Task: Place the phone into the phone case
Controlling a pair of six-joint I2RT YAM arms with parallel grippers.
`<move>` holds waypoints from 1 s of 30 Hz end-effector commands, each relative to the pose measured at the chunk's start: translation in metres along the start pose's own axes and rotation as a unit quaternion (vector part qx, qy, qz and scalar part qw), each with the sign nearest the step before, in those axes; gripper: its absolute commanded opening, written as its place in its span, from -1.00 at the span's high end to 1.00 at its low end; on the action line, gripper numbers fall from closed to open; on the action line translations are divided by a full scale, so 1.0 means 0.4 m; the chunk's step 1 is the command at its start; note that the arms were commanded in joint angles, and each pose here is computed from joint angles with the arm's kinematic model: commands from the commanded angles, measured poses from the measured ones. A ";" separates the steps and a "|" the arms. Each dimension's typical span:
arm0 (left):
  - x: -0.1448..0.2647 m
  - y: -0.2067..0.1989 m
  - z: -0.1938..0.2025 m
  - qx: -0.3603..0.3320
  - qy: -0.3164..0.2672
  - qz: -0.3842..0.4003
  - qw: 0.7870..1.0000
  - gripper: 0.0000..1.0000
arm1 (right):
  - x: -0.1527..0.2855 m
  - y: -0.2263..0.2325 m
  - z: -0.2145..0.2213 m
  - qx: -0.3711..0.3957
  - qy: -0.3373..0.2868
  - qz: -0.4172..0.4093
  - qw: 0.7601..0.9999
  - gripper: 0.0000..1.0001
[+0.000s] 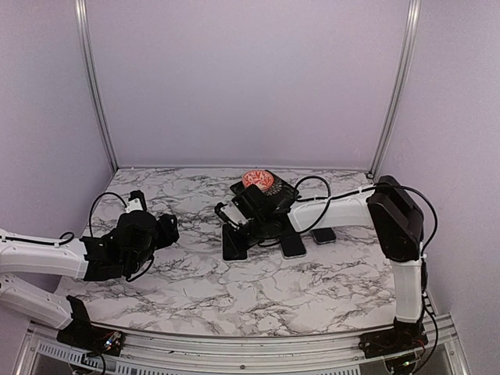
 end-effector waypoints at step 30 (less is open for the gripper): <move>-0.006 0.142 -0.075 -0.057 -0.005 -0.077 0.995 -0.54 | 0.397 -0.033 -0.247 0.002 -0.184 0.011 0.983 0.92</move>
Point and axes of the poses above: each gripper's point midway between its finger pads, its own x axis back along the fingers, its own y axis along the line the jaws close on, z = x × y, the point moved 3 cm from there along x, back along the fingers, and after that the axes turned 13 degrees about -x, right-handed, at the moved point
